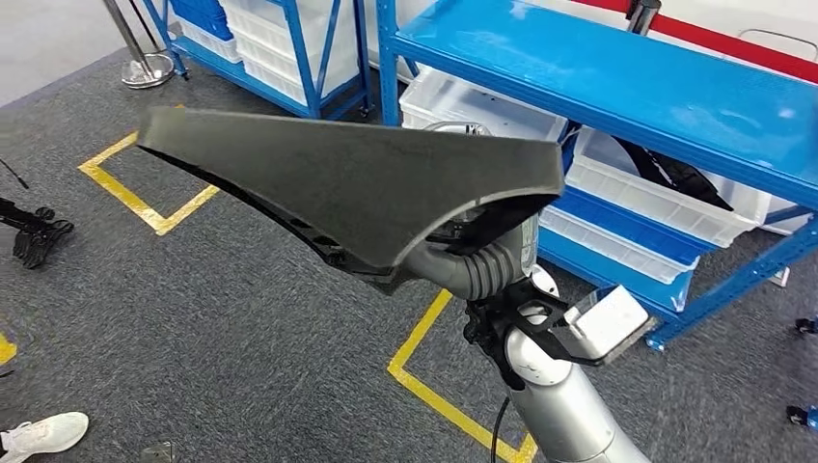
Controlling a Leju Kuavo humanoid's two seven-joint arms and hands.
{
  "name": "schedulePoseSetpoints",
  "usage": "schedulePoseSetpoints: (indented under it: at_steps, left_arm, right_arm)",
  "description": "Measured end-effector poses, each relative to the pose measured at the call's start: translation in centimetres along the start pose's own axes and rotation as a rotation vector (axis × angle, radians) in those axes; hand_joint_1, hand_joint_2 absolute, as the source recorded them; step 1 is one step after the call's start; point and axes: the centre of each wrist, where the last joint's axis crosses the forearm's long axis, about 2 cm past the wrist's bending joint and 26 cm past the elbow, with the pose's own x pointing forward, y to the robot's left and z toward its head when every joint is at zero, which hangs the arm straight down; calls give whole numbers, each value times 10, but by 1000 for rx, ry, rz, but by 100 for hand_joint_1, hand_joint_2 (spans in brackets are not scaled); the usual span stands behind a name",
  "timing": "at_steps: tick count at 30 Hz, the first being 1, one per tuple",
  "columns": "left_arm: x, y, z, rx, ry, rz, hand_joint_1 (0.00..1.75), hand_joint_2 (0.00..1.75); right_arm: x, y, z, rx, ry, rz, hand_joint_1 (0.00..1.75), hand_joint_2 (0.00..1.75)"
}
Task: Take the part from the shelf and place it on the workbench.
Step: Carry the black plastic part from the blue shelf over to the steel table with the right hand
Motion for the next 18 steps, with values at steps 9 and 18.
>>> schedulePoseSetpoints:
  at_steps: [9,18]
  left_arm:
    - [0,-2,1,-3,0,14,0,175]
    - [-2,-2,3,5,2,19,0,175]
  right_arm:
    - [0,-1,4,14,12,-1,175,175]
    - [1,1,2,22,10,-12,175,175]
